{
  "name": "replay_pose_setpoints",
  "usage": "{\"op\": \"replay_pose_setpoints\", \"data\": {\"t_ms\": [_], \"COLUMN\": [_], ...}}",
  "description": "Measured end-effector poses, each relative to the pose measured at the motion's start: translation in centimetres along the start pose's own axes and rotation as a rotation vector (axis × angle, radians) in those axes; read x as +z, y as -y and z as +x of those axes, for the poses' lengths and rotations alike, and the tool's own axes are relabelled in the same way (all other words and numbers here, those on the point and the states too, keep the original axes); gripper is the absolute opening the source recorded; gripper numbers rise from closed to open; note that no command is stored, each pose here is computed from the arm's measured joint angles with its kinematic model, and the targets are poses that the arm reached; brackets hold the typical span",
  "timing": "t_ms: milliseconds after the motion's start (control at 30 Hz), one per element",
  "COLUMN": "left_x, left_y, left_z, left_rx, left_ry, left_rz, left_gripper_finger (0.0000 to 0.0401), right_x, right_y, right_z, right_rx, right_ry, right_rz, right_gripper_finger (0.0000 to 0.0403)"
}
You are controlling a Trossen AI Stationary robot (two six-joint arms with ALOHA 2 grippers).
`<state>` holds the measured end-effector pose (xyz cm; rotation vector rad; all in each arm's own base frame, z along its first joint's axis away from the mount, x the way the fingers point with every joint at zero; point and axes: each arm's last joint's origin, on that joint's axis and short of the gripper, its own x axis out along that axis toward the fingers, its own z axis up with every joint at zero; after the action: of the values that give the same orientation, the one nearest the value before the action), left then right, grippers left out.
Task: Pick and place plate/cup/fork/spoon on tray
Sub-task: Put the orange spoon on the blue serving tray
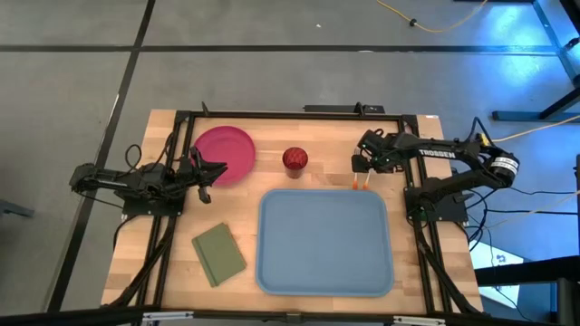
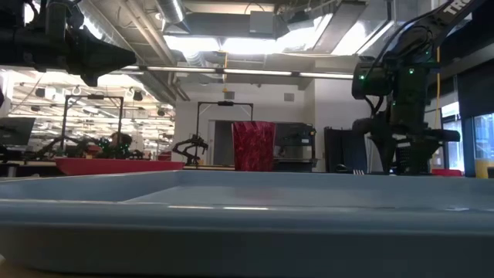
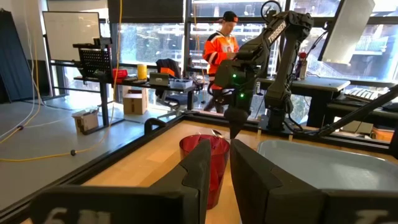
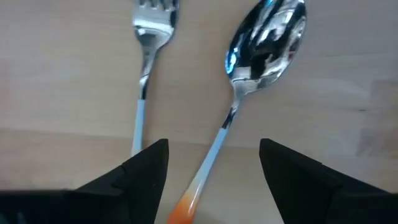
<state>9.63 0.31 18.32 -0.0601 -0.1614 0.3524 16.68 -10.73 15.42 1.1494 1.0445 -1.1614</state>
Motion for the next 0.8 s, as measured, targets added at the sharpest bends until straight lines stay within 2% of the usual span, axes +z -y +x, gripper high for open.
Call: {"op": "replay_pose_setpoints", "data": {"t_ms": [267, 633, 800], "left_x": [0.0, 0.0, 0.0], "left_y": [0.0, 0.0, 0.0], "left_z": [0.0, 0.0, 0.0], "left_rx": [0.0, 0.0, 0.0], "left_ry": [0.0, 0.0, 0.0], "left_rz": [0.0, 0.0, 0.0], "left_gripper_finger": [0.0055, 0.0055, 0.0055], "right_x": [0.1, 0.2, 0.2], "right_y": [-0.2, -0.4, -0.4], "right_z": [1.8, 2.7, 2.7], "right_rx": [-0.081, -0.116, -0.113], "right_ry": [-0.034, -0.04, -0.035], "right_rz": [0.012, 0.013, 0.032], "right_gripper_finger": [0.0257, 0.0257, 0.0232]}}
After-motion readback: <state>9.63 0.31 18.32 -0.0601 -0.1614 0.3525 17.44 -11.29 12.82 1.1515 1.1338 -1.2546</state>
